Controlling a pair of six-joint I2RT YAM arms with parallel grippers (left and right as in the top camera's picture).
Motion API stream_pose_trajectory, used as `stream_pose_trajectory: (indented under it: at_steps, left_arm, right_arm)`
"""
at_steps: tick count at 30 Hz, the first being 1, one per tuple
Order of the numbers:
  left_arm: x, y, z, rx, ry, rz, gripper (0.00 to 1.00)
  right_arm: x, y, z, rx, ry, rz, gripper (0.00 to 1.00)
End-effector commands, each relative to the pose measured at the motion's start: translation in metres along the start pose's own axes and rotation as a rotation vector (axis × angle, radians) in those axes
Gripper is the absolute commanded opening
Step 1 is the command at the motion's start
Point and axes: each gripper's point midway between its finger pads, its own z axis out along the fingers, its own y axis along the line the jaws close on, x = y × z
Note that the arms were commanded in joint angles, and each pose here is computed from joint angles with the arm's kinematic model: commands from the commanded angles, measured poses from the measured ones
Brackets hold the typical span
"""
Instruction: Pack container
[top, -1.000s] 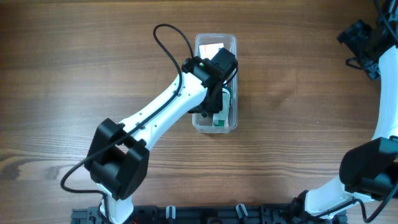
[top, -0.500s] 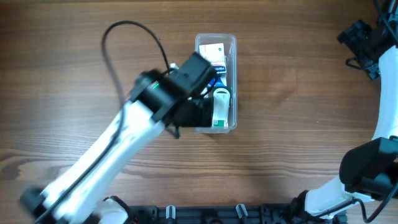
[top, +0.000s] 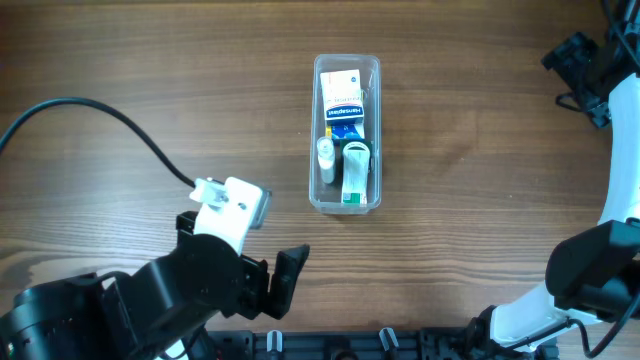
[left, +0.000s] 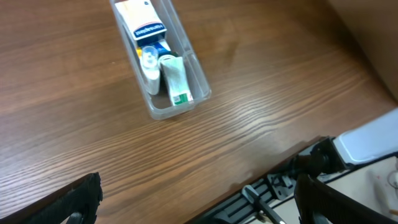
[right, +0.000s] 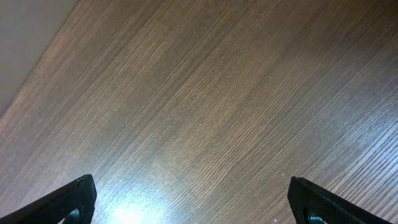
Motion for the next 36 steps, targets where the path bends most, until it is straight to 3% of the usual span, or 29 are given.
stream_pose_trajectory:
  at_steps: [1, 9, 14, 19, 23, 26, 32, 36]
  left_arm:
    - [-0.005, 0.003, -0.003, -0.02, -0.03, -0.004, 1.0]
    - [0.003, 0.0, 0.004, -0.019, 0.022, 0.015, 1.0]
    - [0.007, -0.009, 0.03, -0.05, 0.091, 0.2, 1.0]
    - [0.027, -0.007, 0.072, -0.051, 0.093, 0.26, 1.0]
    - [0.047, 0.007, 0.108, 0.039, 0.009, 0.277, 1.0]
    - [0.059, 0.031, 0.128, 0.114, -0.087, 0.208, 1.0]
    - [0.06, 0.099, 0.14, 0.066, -0.36, 0.023, 1.0]
    - [0.064, 0.126, 0.14, 0.047, -0.52, -0.01, 1.0]
  right_arm:
    - [0.003, 0.001, 0.003, -0.001, 0.011, 0.013, 1.0]
    - [0.003, 0.001, 0.003, -0.001, 0.011, 0.013, 1.0]
    - [0.003, 0.001, 0.003, -0.001, 0.011, 0.013, 1.0]
    - [0.003, 0.001, 0.003, -0.001, 0.011, 0.013, 1.0]
    - [0.003, 0.001, 0.003, -0.001, 0.01, 0.013, 1.0]
    - [0.003, 0.001, 0.003, -0.001, 0.011, 0.013, 1.0]
    - [0.003, 0.001, 0.003, -0.001, 0.011, 0.013, 1.0]
    - [0.003, 0.003, 0.003, -0.004, 0.011, 0.009, 1.0]
